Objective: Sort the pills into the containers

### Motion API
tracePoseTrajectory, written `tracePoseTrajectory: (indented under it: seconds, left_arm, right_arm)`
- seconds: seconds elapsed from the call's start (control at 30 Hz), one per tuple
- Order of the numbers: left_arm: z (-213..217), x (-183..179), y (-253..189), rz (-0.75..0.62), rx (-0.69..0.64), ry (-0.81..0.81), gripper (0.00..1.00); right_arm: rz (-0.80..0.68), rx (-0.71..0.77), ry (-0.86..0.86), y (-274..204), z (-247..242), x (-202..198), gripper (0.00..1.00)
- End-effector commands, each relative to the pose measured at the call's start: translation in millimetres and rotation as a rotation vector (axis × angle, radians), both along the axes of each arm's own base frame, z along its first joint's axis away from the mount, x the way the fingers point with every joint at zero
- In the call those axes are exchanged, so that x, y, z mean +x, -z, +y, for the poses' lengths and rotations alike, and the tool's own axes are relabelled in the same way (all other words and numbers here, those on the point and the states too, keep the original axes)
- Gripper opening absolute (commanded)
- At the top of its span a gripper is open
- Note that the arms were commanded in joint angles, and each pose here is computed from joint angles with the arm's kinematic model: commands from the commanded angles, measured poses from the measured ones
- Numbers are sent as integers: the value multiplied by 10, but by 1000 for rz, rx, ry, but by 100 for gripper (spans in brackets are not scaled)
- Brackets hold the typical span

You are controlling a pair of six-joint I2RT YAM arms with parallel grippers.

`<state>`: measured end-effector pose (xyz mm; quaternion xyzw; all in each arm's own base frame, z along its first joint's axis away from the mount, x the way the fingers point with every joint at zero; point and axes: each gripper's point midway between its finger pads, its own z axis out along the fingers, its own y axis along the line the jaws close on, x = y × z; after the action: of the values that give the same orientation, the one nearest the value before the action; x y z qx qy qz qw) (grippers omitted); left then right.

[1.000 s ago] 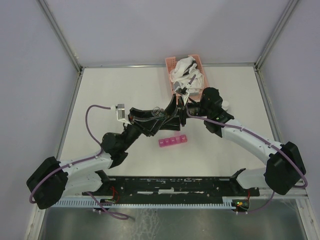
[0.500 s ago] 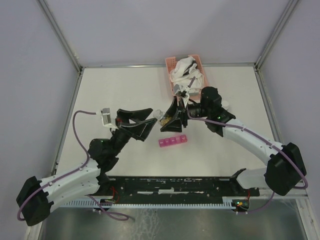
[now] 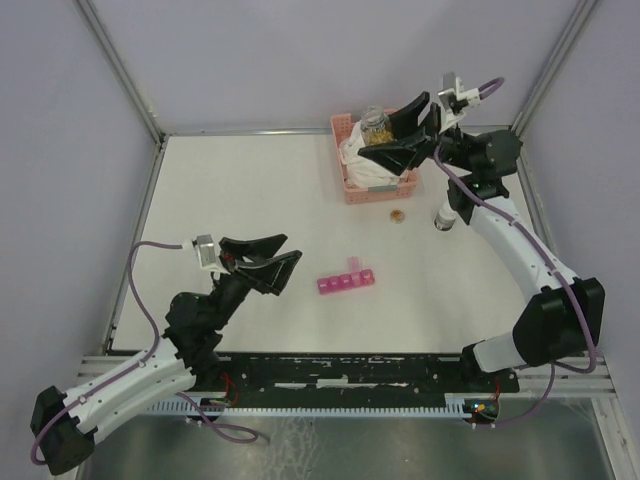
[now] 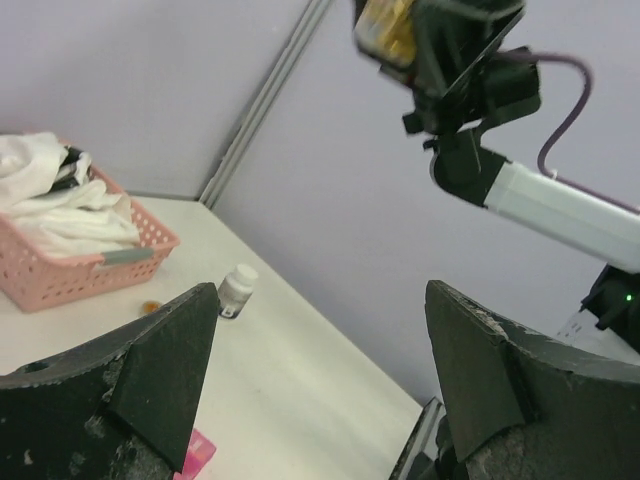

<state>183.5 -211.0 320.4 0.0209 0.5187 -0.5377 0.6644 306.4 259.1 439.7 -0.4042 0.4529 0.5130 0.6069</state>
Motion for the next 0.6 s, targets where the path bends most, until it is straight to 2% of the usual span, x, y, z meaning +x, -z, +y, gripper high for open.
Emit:
tracePoseTrajectory:
  seconds: [0.0,0.07,0.2,0.27,0.33,0.4,0.47,0.57]
  left_arm:
    - [46,29,80,20,3,-26,90]
    - [51,-20,66,17,-3,-6,90]
    - [109,-55,103,17,-11,-12,90]
    - [118,-58,115,19,-17,-12,90]
    - [113,-67,100,17,-27,-5,90]
    - [102,-86,70,11,-33,8,89]
    - [107,-114,39,1,-37,17,89]
    - [121,-142,46,-5,-41,23,89]
  right_arm:
    - [-158,220,-227,-721,-17,-648,1]
    - [-164,186,-187,-660,-168,-691,1]
    - [-122,191,139,-837,-739,-175,1]
    - [-97,229,124,-1014,-764,-163,1]
    - [-85,252,-62,-1054,-434,-533,1]
    - [-53,181,-175,-832,-129,-877,1]
    - [-44,141,-137,-580,-145,-942,1]
    - [-32,196,10,-616,-574,-678,0]
